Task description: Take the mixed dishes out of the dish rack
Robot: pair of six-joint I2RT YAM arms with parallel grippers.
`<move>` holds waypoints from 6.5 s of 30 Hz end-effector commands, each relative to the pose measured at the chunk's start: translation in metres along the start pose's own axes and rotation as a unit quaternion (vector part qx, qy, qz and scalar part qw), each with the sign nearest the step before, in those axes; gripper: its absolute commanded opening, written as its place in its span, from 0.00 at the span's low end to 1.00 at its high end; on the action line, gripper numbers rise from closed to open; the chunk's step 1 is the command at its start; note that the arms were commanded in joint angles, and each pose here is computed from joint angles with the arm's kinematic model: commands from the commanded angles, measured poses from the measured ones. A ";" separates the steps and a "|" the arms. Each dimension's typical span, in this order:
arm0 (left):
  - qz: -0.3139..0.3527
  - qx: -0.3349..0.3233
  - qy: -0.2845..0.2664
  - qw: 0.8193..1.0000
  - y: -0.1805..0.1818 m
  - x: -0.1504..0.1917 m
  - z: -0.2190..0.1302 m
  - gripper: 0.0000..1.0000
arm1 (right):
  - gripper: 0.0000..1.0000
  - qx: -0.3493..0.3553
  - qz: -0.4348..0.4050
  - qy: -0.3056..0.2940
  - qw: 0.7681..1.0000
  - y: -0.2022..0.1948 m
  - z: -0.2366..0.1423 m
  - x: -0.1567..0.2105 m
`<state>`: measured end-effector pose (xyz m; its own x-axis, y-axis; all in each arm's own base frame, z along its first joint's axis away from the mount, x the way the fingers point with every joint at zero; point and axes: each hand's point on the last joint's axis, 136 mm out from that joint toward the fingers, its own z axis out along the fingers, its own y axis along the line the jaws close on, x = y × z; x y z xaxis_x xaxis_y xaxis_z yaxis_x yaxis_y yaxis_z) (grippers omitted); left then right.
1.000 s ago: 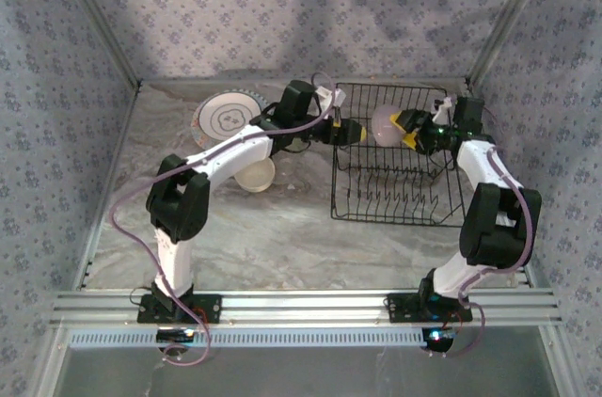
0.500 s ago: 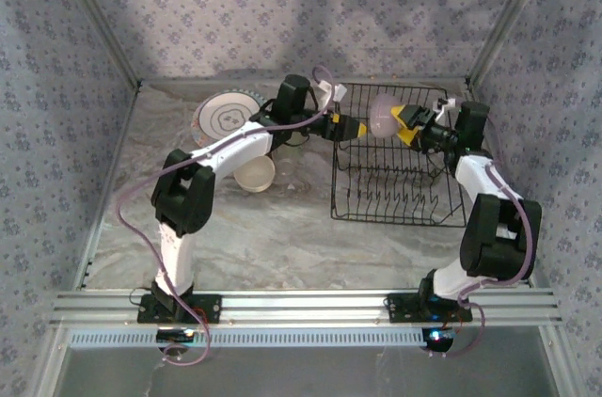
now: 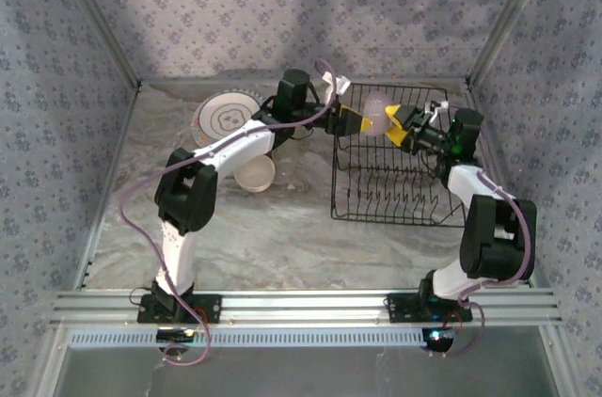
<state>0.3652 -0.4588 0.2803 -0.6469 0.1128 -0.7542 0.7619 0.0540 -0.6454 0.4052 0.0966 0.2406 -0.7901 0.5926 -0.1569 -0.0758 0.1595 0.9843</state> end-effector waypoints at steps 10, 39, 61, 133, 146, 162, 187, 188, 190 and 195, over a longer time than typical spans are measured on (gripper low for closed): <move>0.011 0.053 -0.017 0.998 -0.025 -0.020 0.002 0.54 | 0.39 -0.066 -0.042 0.014 0.997 0.039 0.001 0.005; -0.010 0.063 -0.036 0.997 -0.022 -0.030 0.005 0.00 | 0.38 -0.098 -0.032 0.024 0.994 0.044 0.007 0.004; -0.005 0.042 -0.068 0.997 -0.027 -0.055 -0.010 0.00 | 1.00 -0.033 -0.081 0.008 0.996 0.048 -0.011 0.007; -0.025 -0.525 0.314 0.791 0.049 0.145 -0.236 0.00 | 1.00 0.244 -0.422 -0.023 0.873 0.013 -0.059 0.126; 0.206 -0.447 0.415 0.765 0.036 0.159 -0.231 0.00 | 1.00 0.238 -0.420 -0.014 0.876 0.008 -0.056 0.130; 0.292 -0.383 0.484 0.731 0.031 0.173 -0.250 0.00 | 1.00 0.177 -0.430 0.037 0.884 0.017 -0.046 0.159; 0.247 -0.360 0.532 0.726 0.059 0.188 -0.250 0.00 | 1.00 0.096 -0.414 0.105 0.899 0.018 -0.039 0.210; 0.246 -0.360 0.534 0.724 0.061 0.189 -0.250 0.00 | 1.00 0.097 -0.413 0.103 0.899 0.018 -0.039 0.209; 0.241 -0.361 0.538 0.722 0.064 0.191 -0.250 0.00 | 1.00 0.101 -0.412 0.103 0.900 0.016 -0.039 0.209; 0.233 -0.361 0.543 0.722 0.070 0.193 -0.249 0.00 | 1.00 0.106 -0.411 0.102 0.900 0.015 -0.040 0.208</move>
<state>0.2943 -0.1851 0.1092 -0.2003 0.9777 -0.0629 0.9656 0.2078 0.1560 0.2175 0.1897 0.2240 -0.6181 0.0488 -0.7846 -0.5822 0.6423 0.4985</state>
